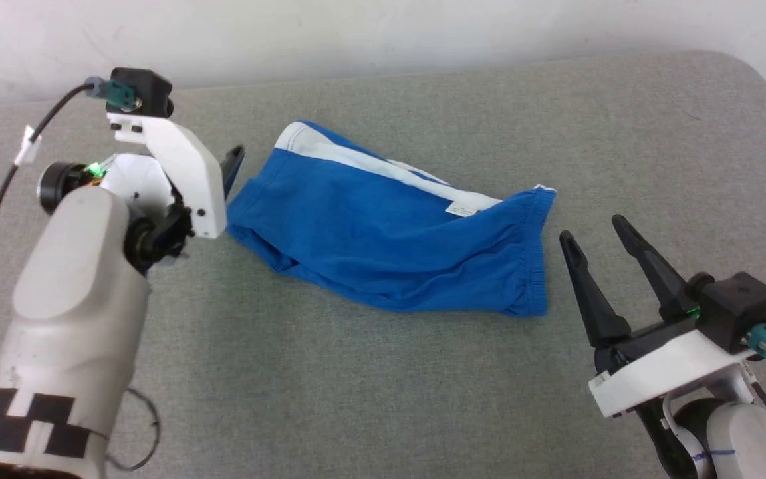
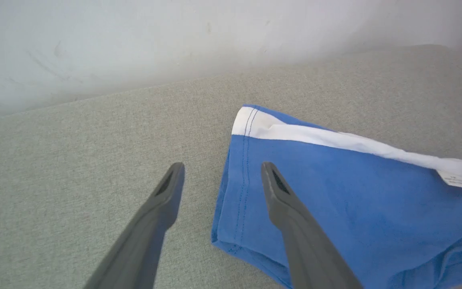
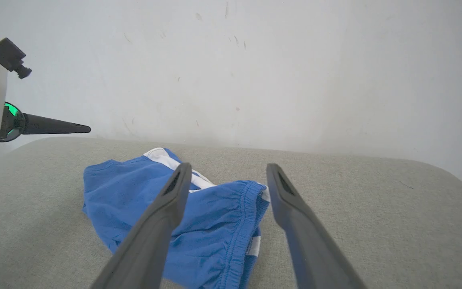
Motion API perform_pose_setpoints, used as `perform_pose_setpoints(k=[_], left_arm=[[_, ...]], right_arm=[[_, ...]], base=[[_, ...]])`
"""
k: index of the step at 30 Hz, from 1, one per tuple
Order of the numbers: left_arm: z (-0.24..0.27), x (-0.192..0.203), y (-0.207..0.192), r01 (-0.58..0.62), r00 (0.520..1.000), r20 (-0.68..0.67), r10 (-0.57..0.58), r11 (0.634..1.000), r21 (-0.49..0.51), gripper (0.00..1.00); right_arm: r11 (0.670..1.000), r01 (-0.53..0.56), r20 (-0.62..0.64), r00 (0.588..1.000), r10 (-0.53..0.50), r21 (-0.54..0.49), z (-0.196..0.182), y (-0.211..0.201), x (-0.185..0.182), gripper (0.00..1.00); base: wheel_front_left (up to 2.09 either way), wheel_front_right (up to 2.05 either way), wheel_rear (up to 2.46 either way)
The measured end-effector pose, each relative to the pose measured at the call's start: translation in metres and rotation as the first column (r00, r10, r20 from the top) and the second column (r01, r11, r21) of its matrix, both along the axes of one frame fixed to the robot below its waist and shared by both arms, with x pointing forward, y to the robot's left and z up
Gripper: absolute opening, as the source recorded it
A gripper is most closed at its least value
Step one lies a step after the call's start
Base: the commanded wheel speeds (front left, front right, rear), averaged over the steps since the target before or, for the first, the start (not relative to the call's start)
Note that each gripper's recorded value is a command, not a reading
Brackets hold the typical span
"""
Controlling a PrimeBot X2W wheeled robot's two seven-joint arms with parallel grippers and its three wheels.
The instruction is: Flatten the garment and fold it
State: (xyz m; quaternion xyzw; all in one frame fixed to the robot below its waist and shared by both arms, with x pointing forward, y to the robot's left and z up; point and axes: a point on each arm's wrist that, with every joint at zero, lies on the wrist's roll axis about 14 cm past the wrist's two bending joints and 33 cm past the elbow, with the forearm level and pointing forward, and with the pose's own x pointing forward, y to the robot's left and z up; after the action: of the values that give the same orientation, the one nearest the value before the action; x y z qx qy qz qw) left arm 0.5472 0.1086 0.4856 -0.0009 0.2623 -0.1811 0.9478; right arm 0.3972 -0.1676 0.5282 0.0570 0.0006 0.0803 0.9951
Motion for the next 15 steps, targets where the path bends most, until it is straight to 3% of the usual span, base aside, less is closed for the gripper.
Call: perform_pose_setpoints(k=[4,15], left_arm=[[-0.022,-0.013,0.002,0.056,0.986,-0.16,-0.042,0.995,0.082,1.0],[-0.093,-0.041,-0.001,0.128,0.882,-0.467,-0.061,0.985,0.114,1.0]], right_arm=[[1.0,-0.001,-0.005,1.0,0.001,-0.016,0.001,-0.002,-0.005,1.0],[0.997,0.073,-0.022,0.997,-0.073,-0.009,-0.003,-0.023,-0.013,1.0]], base=[[0.0,0.0,0.0],[0.0,0.0,0.0]])
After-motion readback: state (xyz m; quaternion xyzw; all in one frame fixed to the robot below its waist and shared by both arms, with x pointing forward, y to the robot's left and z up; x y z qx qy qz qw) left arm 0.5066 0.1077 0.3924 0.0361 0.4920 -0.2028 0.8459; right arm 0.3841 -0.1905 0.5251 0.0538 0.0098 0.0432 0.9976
